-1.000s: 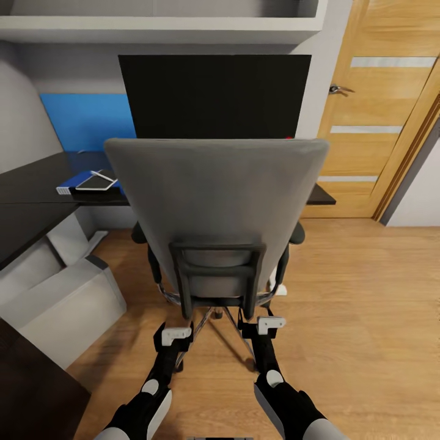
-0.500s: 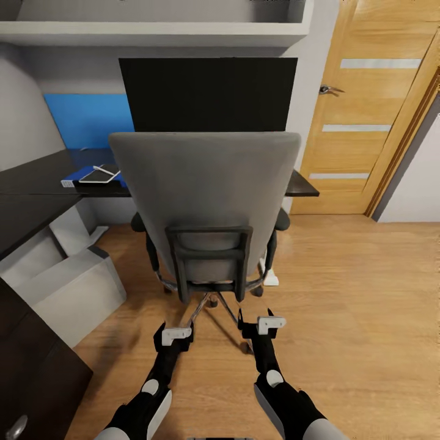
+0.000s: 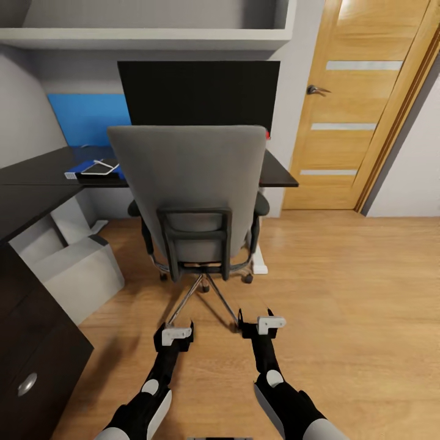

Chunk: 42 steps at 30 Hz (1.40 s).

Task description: In the bedroom, organize the workspace by keeping the computer under the desk, ensuring the monitor is on the desk, placing the keyboard on the desk next to the monitor, placing the mouse on the desk next to the keyboard, moving the folder from the swivel chair onto the desk next to the mouse, stacking the notebook on top of the folder with the pen on top of the notebook, and positioning the swivel chair next to the desk.

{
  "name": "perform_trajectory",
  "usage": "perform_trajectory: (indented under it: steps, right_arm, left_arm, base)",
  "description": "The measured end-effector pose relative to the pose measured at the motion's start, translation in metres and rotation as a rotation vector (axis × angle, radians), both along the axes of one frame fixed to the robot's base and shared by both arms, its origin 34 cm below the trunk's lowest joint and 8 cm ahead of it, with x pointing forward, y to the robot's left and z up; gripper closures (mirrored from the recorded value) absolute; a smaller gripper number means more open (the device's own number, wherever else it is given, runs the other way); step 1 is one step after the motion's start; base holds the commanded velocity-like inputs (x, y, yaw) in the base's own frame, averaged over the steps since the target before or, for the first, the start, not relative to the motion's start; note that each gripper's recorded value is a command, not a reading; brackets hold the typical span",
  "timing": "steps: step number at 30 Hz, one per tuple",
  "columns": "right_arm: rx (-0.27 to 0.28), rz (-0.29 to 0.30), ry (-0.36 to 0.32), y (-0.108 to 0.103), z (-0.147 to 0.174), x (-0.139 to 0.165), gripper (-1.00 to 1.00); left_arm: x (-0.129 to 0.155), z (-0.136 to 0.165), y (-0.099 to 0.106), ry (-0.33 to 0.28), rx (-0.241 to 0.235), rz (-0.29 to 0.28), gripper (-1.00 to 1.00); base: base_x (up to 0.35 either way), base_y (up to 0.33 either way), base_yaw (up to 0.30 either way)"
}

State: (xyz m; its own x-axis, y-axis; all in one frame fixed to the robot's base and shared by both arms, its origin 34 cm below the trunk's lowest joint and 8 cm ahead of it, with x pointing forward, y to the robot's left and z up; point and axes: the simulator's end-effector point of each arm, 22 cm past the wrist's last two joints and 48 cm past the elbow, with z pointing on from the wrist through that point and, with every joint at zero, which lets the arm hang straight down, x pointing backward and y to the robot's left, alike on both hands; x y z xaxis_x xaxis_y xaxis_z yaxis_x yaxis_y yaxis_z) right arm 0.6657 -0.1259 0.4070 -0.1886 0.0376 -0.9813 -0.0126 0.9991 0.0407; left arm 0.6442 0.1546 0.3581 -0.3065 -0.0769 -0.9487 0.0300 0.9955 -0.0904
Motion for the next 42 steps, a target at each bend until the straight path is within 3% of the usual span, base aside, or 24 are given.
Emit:
perform_trajectory:
  steps: [21, 30, 42]
  right_arm:
    - [-0.001, 0.000, 0.003, 0.000, -0.001, 0.000, -1.00]
    - [-0.001, -0.001, 0.006, 0.000, -0.002, -0.001, -1.00]
    - [-0.001, -0.001, 0.007, -0.001, -0.002, -0.001, -1.00]
  left_arm:
    - [0.000, -0.002, 0.005, 0.003, 0.006, 0.005, -1.00]
    - [0.000, -0.004, 0.024, 0.005, 0.023, 0.026, -1.00]
    - [0.000, -0.009, 0.060, 0.019, -0.006, 0.113, -1.00]
  base:
    - [-0.282, -0.151, 0.000]
    - [-0.282, -0.156, 0.000]
    - [-0.275, -0.161, 0.000]
